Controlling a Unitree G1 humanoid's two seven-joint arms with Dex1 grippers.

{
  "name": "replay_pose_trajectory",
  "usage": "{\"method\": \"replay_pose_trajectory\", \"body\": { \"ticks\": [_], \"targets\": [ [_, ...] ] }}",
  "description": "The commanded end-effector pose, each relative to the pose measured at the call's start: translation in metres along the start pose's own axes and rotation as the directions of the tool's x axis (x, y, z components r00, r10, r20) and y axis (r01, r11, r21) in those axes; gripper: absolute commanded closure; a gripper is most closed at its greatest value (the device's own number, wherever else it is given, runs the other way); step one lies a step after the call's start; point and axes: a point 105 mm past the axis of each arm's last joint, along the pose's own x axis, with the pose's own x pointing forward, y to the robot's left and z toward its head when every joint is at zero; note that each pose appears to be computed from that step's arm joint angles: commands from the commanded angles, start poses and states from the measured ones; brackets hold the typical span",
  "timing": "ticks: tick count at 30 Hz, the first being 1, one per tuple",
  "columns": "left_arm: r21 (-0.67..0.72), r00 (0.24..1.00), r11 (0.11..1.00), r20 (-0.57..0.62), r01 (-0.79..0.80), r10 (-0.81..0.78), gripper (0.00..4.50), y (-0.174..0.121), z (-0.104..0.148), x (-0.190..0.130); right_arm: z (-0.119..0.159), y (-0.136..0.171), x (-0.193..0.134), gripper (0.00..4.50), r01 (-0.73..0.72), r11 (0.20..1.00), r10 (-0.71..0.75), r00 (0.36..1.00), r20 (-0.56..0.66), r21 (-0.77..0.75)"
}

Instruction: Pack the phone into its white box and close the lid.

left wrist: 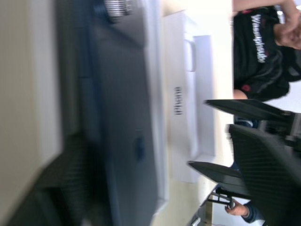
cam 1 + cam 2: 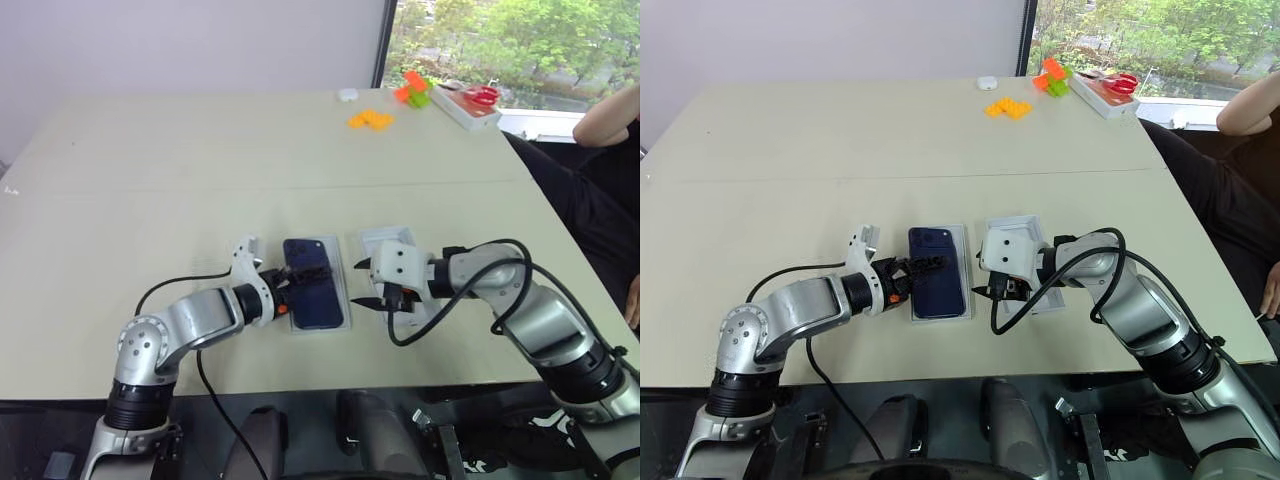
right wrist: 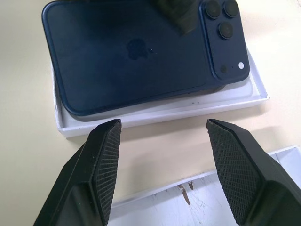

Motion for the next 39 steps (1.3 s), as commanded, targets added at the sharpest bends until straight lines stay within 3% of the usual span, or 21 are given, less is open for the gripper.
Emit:
{"method": "replay_pose_trajectory", "body": {
  "ticks": [1, 11, 17, 22, 24, 26, 29, 30, 33, 36, 39],
  "targets": [
    [0.089, 0.999, 0.996, 0.021, 0.031, -0.033, 0.04, -0.009, 0.005, -0.013, 0.008, -0.004, -0.004, 1.46, 0.019, 0.999, -0.018, 1.0, 0.015, -0.04],
    [0.345, 0.998, 0.936, -0.034, 0.068, -0.06, 0.04, -0.014, 0.01, -0.052, 0.009, -0.007, 0.0, 1.46, 0.014, 0.999, -0.012, 1.0, 0.024, -0.049],
    [0.407, 0.988, 0.907, 0.146, -0.107, 0.051, 0.04, 0.0, 0.056, -0.094, 0.009, -0.009, 0.002, 1.46, 0.015, 0.999, -0.013, 0.999, 0.031, -0.051],
    [0.433, 0.916, 0.841, 0.368, -0.323, 0.162, 0.04, 0.026, 0.094, -0.121, 0.01, -0.01, 0.003, 1.46, 0.025, 0.999, -0.024, 0.999, 0.041, -0.036],
    [0.494, 0.881, 0.772, 0.44, -0.399, 0.173, 0.04, 0.032, 0.101, -0.129, 0.01, -0.012, 0.003, 1.46, 0.041, 0.999, -0.039, 0.998, 0.044, -0.029],
    [0.607, 0.883, 0.651, 0.4, -0.456, 0.245, 0.04, 0.046, 0.089, -0.125, 0.01, -0.014, 0.003, 1.46, 0.052, 0.998, -0.05, 0.998, 0.046, -0.027],
    [0.679, 0.896, 0.587, 0.371, -0.441, 0.244, 0.87, 0.054, 0.075, -0.12, 0.008, -0.016, 0.003, 2.38, 0.063, 0.998, -0.062, 0.997, 0.042, -0.007],
    [0.679, 0.9, 0.593, 0.363, -0.432, 0.24, 1.36, 0.056, 0.073, -0.119, 0.007, -0.016, 0.004, 2.84, 0.064, 0.998, -0.064, 0.997, 0.04, -0.001],
    [0.77, 0.909, 0.486, 0.312, -0.413, 0.278, 2.85, 0.064, 0.058, -0.111, 0.004, -0.019, 0.003, 4.39, 0.087, 0.996, -0.087, 0.996, 0.018, 0.005],
    [0.809, 0.931, 0.467, 0.271, -0.358, 0.245, 4.43, 0.059, 0.049, -0.099, 0.003, -0.018, 0.004, 4.5, 0.088, 0.996, -0.088, 0.996, 0.008, -0.009],
    [0.833, 0.94, 0.449, 0.231, -0.324, 0.25, 4.48, 0.057, 0.042, -0.084, 0.003, -0.02, 0.005, 4.5, 0.108, 0.994, -0.108, 0.994, -0.008, -0.026]
  ]
}}
